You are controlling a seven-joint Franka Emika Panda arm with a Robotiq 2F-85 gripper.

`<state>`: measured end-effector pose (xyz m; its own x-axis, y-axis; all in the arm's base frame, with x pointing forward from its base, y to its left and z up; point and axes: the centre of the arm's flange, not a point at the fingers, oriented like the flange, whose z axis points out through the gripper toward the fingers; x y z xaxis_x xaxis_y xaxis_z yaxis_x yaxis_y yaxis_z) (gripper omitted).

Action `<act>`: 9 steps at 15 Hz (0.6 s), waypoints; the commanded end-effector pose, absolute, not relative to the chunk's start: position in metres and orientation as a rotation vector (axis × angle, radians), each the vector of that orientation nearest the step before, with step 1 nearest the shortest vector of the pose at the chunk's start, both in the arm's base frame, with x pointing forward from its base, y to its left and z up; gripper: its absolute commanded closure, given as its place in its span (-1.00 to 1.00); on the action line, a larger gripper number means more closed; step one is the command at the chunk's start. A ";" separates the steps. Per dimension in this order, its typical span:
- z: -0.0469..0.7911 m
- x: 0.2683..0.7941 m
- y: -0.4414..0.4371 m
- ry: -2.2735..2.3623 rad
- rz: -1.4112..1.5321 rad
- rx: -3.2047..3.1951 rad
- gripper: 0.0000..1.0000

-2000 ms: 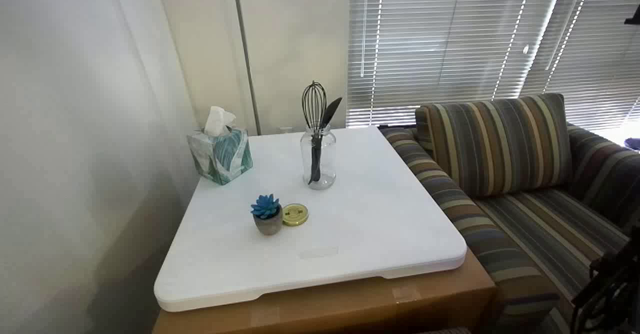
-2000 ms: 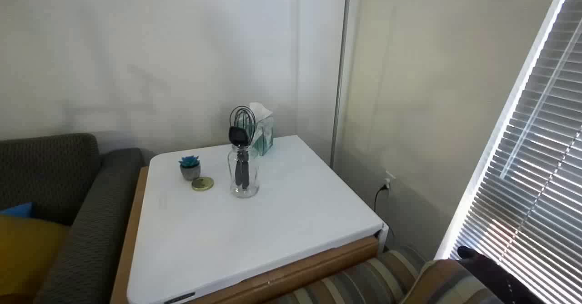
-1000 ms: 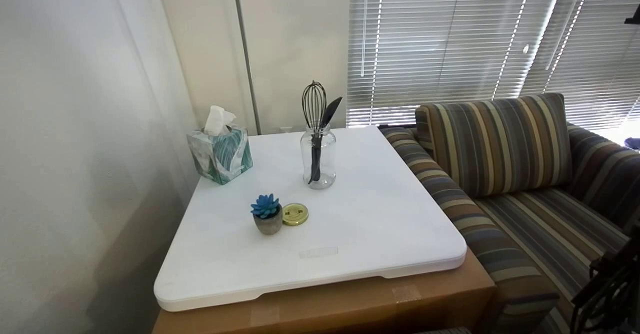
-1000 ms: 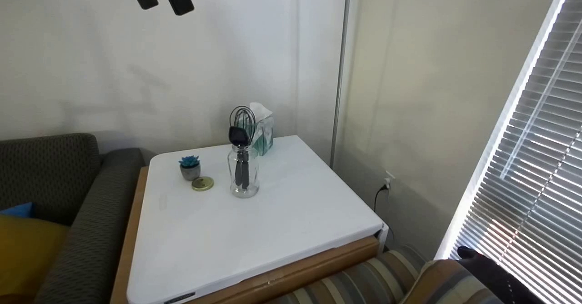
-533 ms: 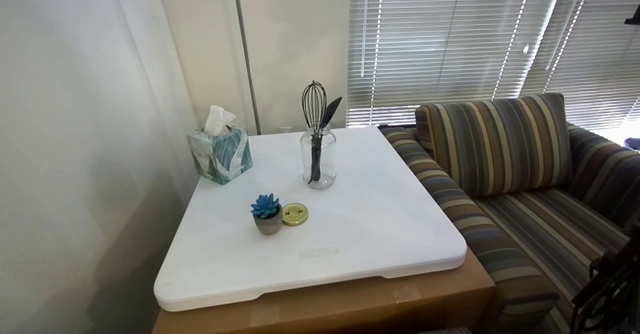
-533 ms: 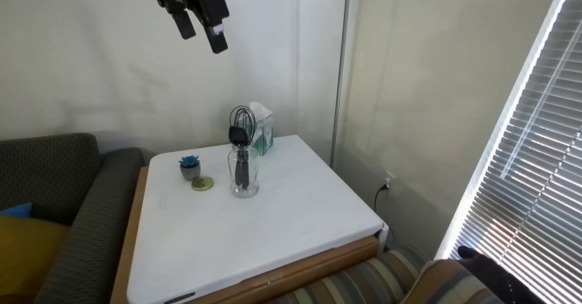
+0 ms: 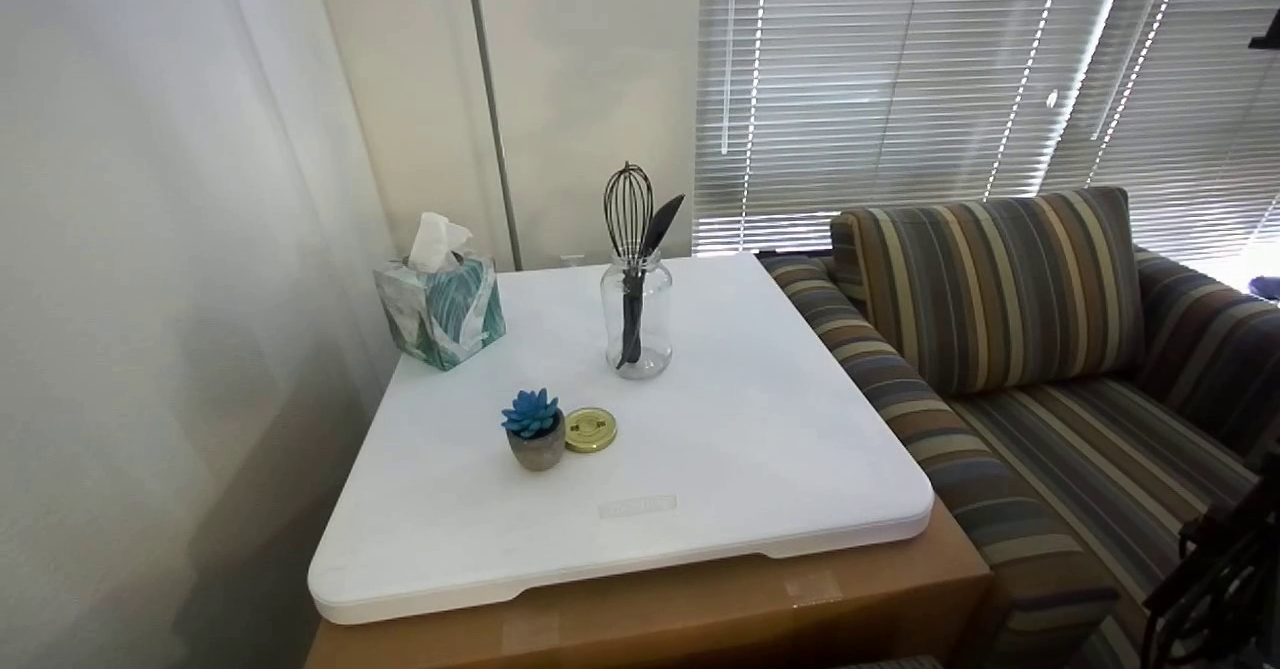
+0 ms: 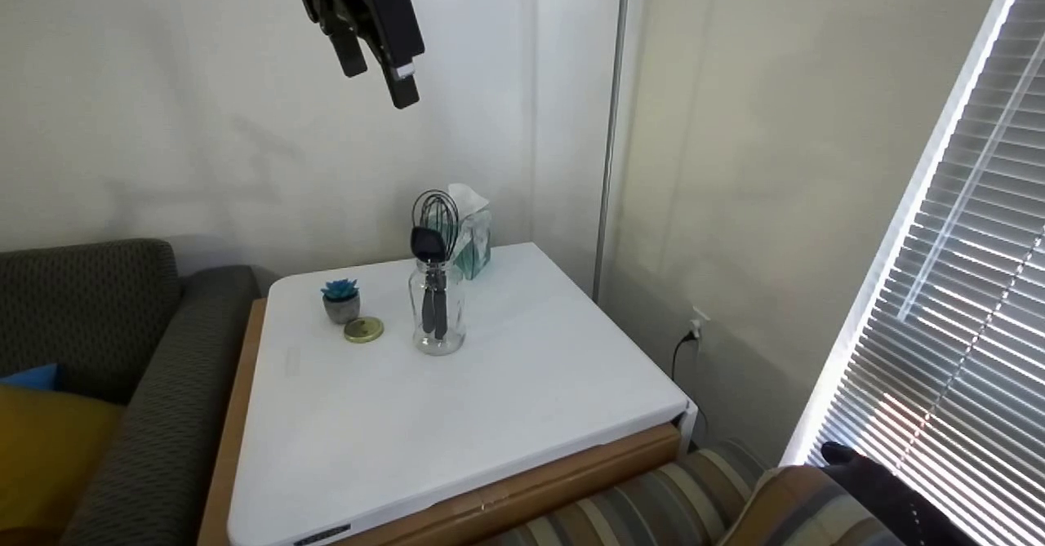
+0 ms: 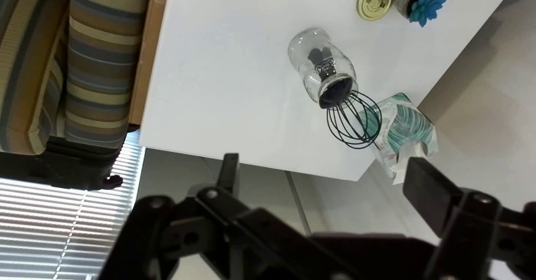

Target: Take the black ladle out of the glass jar

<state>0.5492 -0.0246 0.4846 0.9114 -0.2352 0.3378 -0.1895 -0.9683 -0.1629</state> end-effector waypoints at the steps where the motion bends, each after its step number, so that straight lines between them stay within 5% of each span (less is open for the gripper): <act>1: 0.471 0.559 -0.018 0.415 -0.566 -2.990 -1.00; 9: 0.390 0.634 0.011 0.854 -0.569 -2.883 -1.00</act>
